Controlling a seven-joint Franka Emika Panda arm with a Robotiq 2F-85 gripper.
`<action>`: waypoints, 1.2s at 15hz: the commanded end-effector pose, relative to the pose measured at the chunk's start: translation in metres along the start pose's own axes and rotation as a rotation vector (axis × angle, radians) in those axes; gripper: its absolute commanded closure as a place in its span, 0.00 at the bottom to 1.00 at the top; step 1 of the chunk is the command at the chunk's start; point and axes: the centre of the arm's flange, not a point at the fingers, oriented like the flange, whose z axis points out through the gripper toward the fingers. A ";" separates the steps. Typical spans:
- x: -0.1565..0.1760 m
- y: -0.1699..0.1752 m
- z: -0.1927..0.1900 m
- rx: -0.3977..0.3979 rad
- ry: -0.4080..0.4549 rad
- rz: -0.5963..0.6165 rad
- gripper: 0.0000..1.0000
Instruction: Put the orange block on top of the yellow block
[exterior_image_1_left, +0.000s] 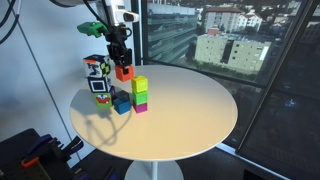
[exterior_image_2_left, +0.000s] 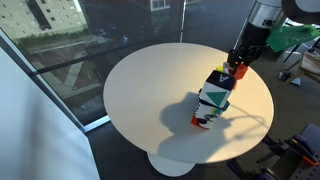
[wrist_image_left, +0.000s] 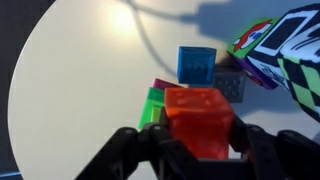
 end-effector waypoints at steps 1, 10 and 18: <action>0.017 -0.002 -0.023 -0.006 -0.006 0.037 0.71; 0.045 0.008 -0.027 -0.020 -0.023 0.095 0.71; 0.066 0.011 -0.009 -0.023 -0.038 0.122 0.71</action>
